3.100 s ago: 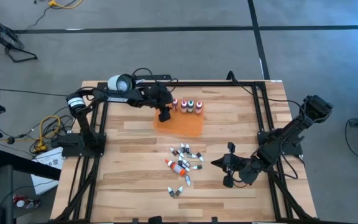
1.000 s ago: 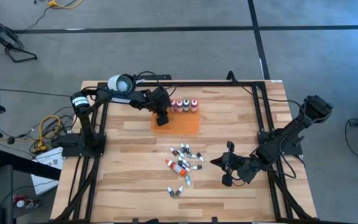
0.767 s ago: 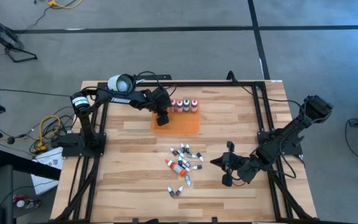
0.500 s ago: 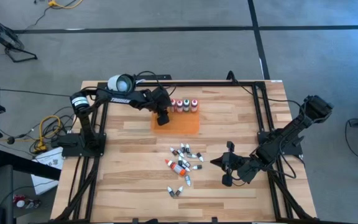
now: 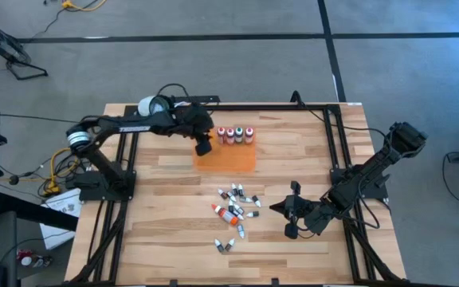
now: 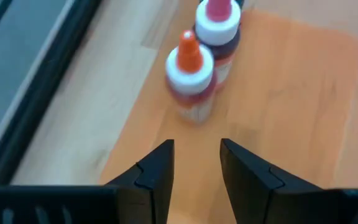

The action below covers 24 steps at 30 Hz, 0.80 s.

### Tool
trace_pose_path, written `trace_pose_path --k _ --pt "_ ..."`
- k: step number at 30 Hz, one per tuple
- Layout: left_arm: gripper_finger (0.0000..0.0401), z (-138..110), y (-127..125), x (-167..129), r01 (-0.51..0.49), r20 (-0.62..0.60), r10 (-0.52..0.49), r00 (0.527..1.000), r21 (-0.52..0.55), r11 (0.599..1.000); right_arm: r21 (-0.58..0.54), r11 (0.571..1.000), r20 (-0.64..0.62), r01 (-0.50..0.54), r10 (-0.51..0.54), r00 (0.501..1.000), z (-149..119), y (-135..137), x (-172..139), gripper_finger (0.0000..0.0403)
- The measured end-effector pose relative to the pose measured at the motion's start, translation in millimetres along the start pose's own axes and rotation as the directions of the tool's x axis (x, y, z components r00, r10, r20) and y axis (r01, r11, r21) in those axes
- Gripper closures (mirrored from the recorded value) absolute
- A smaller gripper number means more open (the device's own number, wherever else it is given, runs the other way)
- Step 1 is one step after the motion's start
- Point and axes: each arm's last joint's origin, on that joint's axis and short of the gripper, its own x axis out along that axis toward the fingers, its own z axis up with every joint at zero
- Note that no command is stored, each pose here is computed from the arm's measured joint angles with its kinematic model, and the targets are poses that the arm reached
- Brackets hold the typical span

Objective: Pick & Place food coloring
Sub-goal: Adjust the orange bin

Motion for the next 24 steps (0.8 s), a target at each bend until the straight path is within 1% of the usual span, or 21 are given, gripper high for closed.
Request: trace_pose_path --k 4,7,11,14,17,24 --pt "0.0276 -4.9 0.9 -29.0 -0.075 -0.06 0.075 0.995 0.003 0.997 0.0 1.0 0.0 0.0 0.0 1.0 0.0 0.0 0.0 0.0402" --pt "0.0276 -11.7 0.6 -48.1 -0.108 -0.12 0.109 0.987 0.011 0.994 0.0 1.0 0.0 0.0 0.0 1.0 0.0 0.0 0.0 0.0402" --pt "0.0276 -22.1 -1.4 -65.1 -0.098 -0.178 0.105 0.978 0.047 0.994 -0.006 1.0 0.0 0.0 0.0 1.0 0.0 0.0 0.0 0.0402" --pt "0.0276 -33.2 -3.8 -65.4 -0.069 -0.221 0.087 0.972 0.087 0.994 -0.007 1.0 0.0 0.0 0.0 1.0 0.0 0.0 0.0 0.0402" --pt "0.0276 -44.2 -7.0 -58.8 0.001 -0.255 0.025 0.966 0.103 0.995 -0.008 1.0 0.0 0.0 0.0 1.0 0.0 0.0 0.0 0.0402" --pt "0.0276 -61.2 -11.6 -42.9 0.062 -0.243 -0.037 0.969 0.096 0.993 -0.003 1.0 0.005 -0.002 0.002 1.0 0.6 0.2 0.1 0.0402"
